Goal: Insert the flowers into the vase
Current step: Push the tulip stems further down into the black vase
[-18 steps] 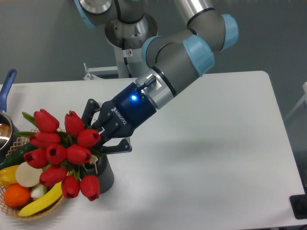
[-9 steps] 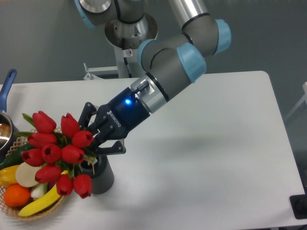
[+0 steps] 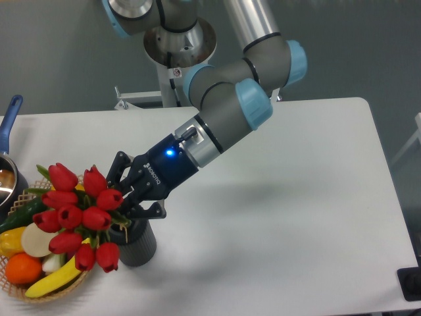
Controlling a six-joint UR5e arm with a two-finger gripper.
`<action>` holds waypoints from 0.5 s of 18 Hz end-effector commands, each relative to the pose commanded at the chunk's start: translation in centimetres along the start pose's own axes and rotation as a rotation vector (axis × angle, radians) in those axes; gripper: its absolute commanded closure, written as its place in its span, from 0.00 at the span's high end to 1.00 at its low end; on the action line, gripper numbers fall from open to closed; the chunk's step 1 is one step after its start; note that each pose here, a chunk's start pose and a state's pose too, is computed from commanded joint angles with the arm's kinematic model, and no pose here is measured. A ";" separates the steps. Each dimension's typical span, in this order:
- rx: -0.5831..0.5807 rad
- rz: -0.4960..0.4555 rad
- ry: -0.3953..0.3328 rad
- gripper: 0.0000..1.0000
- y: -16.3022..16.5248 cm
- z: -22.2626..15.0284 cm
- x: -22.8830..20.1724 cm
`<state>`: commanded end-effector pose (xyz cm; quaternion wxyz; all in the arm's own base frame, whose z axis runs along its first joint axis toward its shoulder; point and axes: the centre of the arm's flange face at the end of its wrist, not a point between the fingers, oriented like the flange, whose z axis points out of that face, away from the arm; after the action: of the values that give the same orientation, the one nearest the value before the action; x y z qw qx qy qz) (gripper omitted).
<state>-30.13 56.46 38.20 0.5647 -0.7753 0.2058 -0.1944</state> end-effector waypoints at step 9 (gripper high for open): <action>-0.010 0.039 0.023 0.18 3.4 0.9 1.0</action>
<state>-29.17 55.74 34.76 0.5621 -0.7716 0.2285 -0.1911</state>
